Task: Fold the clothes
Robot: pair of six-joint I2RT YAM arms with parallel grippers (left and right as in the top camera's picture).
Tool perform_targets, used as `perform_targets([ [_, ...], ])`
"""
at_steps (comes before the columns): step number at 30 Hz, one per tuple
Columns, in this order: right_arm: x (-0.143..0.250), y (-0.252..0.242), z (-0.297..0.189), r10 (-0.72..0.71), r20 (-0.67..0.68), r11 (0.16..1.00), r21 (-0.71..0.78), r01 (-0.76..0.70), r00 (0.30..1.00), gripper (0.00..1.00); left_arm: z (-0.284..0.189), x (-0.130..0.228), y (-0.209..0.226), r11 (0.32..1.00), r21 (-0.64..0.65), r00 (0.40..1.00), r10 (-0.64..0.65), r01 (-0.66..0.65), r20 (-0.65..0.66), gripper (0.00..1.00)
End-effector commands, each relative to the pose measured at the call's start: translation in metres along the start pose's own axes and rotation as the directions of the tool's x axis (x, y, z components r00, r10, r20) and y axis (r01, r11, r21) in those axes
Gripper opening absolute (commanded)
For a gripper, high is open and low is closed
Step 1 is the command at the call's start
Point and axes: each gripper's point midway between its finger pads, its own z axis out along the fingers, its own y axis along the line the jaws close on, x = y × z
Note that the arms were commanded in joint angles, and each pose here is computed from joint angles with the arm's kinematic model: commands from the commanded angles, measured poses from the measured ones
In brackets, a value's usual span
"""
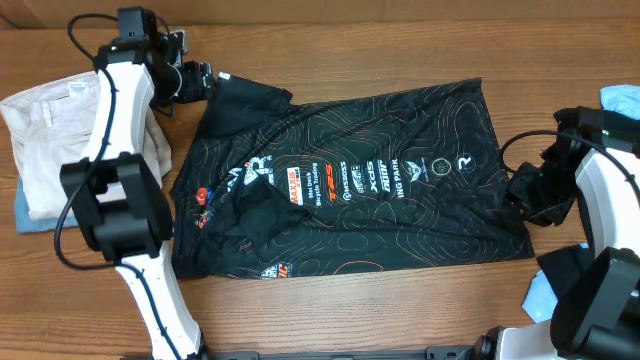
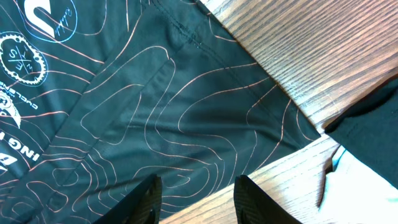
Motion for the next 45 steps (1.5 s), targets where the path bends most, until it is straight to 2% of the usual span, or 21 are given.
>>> perform_targets([
  [1, -0.006, 0.006, -0.014, -0.013, 0.050, 1.000, -0.026, 0.014, 0.999, 0.41, 0.024, -0.002, 0.006, 0.999, 0.021, 0.999, 0.035, -0.035, -0.006, 0.88],
  [13, -0.005, 0.006, -0.014, -0.012, 0.048, 1.000, -0.025, 0.013, 0.999, 0.42, 0.078, 0.011, 0.005, 0.997, 0.057, 0.998, 0.049, -0.047, -0.037, 0.83],
  [18, -0.005, 0.006, -0.014, -0.012, 0.048, 1.000, -0.025, 0.013, 0.999, 0.41, 0.087, 0.023, -0.009, 0.996, 0.067, 0.994, 0.067, -0.062, -0.081, 0.69],
  [20, -0.006, 0.006, -0.014, -0.012, 0.051, 1.000, -0.026, 0.014, 0.999, 0.41, 0.088, 0.030, -0.015, 0.996, 0.071, 0.991, 0.070, -0.063, -0.111, 0.50],
  [23, -0.008, 0.007, -0.015, -0.013, 0.058, 1.000, -0.028, 0.014, 0.998, 0.41, 0.087, 0.041, -0.014, 0.997, 0.061, 0.986, 0.057, -0.048, -0.156, 0.34],
  [29, -0.027, 0.014, -0.017, -0.019, 0.136, 0.998, -0.054, 0.026, 0.990, 0.32, 0.083, 0.050, -0.006, 0.999, 0.043, 0.981, 0.003, 0.006, -0.195, 0.13],
  [33, -0.056, 0.025, -0.024, -0.023, 0.255, 0.995, -0.092, 0.048, 0.967, 0.34, 0.077, 0.051, 0.003, 0.998, 0.031, 0.978, -0.043, 0.050, -0.205, 0.04],
  [37, -0.082, 0.050, -0.037, -0.102, 0.378, 0.970, -0.166, 0.176, 0.920, 0.39, 0.067, 0.048, 0.007, 0.996, 0.026, 0.974, -0.082, 0.089, -0.212, 0.04],
  [38, -0.088, 0.056, -0.040, -0.118, 0.407, 0.964, -0.174, 0.203, 0.906, 0.42, 0.064, 0.045, 0.005, 0.995, 0.040, 0.974, -0.084, 0.094, -0.210, 0.04],
  [43, -0.108, 0.087, -0.045, -0.214, 0.517, 0.929, -0.156, 0.337, 0.829, 0.51, 0.046, 0.026, -0.018, 0.981, 0.163, 0.980, -0.078, 0.108, -0.183, 0.04],
  [45, -0.117, 0.103, -0.044, -0.254, 0.557, 0.909, -0.143, 0.392, 0.791, 0.57, 0.038, 0.018, -0.026, 0.974, 0.195, 0.982, -0.080, 0.113, -0.169, 0.04],
])
